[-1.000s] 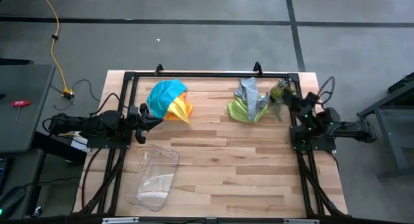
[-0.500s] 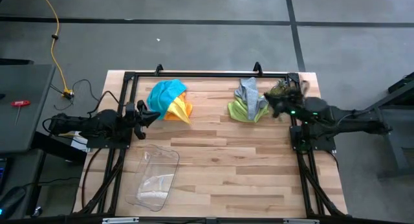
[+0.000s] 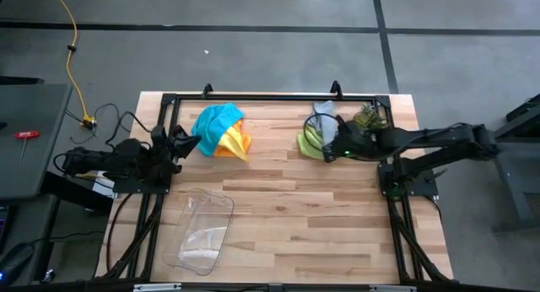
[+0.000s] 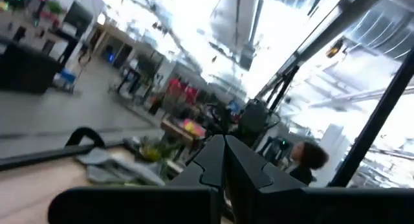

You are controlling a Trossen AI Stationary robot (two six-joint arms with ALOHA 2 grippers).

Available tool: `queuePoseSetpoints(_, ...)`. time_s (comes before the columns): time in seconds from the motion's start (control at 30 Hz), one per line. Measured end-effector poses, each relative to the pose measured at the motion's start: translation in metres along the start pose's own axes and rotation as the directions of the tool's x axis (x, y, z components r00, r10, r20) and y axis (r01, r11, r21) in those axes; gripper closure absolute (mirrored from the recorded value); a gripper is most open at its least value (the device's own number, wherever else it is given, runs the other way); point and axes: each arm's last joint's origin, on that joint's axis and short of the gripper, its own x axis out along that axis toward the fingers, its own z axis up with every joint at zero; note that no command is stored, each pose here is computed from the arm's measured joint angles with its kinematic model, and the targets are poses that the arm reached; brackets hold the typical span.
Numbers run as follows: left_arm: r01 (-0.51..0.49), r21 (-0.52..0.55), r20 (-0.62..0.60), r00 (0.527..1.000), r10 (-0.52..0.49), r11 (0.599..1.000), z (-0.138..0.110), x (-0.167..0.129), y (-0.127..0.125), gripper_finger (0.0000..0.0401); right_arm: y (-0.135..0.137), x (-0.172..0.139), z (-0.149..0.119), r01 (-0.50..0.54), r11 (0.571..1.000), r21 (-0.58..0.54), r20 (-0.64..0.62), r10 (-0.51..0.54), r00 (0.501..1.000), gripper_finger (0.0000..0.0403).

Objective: Fold microfiber towels
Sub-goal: Fold the gray microfiber cloth

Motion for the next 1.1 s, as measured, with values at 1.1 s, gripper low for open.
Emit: queuePoseSetpoints(1.1, -0.162, 0.210, -0.400, 0.886, 0.236, 0.964, 0.017, 0.067, -0.039, 0.0304, 0.052, 0.101, -0.008, 0.430, 0.858, -0.279, -0.198, -0.490, 0.849, 0.0172)
